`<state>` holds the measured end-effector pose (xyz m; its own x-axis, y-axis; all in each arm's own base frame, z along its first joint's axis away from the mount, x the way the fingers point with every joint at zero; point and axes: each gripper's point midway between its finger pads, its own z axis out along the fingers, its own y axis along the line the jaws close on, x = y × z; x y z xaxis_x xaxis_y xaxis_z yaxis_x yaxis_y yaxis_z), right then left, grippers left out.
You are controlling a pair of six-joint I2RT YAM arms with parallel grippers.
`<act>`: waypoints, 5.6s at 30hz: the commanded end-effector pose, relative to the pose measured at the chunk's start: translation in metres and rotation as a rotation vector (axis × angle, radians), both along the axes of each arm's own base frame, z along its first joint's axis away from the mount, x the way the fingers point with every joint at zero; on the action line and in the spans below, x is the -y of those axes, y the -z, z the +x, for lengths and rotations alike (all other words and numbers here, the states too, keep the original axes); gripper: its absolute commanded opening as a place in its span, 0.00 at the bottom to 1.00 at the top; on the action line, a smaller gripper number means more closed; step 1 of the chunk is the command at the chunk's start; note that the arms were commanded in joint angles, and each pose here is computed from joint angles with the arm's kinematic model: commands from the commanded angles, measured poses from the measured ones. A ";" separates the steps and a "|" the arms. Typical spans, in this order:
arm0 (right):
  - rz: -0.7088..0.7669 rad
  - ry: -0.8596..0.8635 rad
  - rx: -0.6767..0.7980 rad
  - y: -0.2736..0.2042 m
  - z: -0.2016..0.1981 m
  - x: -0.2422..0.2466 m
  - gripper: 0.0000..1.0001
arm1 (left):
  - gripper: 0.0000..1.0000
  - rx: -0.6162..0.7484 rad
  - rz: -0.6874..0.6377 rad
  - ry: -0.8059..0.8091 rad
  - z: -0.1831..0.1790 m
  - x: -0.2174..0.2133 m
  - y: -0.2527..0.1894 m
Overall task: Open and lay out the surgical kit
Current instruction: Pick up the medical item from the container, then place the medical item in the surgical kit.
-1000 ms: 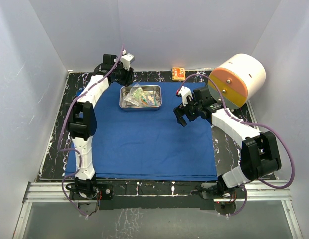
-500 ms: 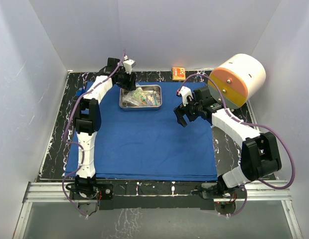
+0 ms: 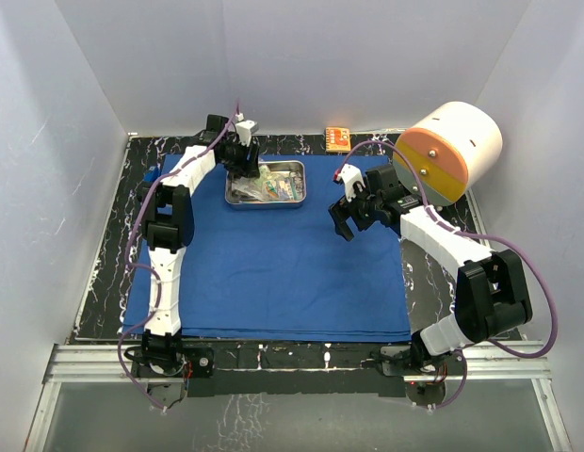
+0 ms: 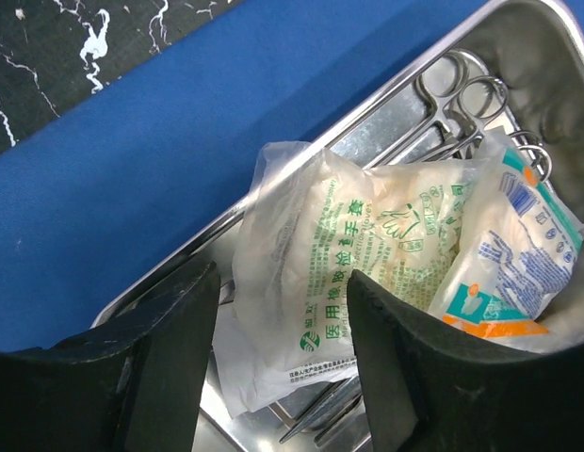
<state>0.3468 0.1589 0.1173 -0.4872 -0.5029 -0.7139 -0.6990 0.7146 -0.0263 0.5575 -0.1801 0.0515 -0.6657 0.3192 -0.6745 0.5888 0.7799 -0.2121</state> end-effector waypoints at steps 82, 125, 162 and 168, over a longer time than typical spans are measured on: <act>0.073 -0.037 0.126 -0.046 0.002 -0.007 0.89 | 0.00 -0.329 0.159 0.653 -0.357 -0.153 -0.081; 0.064 -0.037 0.103 -0.037 0.002 -0.007 0.93 | 0.00 -0.374 0.240 0.655 -0.368 -0.150 -0.054; 0.054 -0.037 0.073 -0.026 0.002 -0.007 0.94 | 0.17 -0.331 0.335 0.569 -0.273 -0.178 -0.006; 0.053 -0.035 0.072 -0.026 0.003 -0.007 0.94 | 0.40 -0.194 0.304 0.435 -0.240 -0.166 -0.040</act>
<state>0.3412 0.1649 0.1370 -0.4422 -0.4854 -0.7542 -0.7215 0.6920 -0.0223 0.2877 -0.0022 0.0496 -0.5178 0.8171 -0.2534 0.8503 0.4589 -0.2578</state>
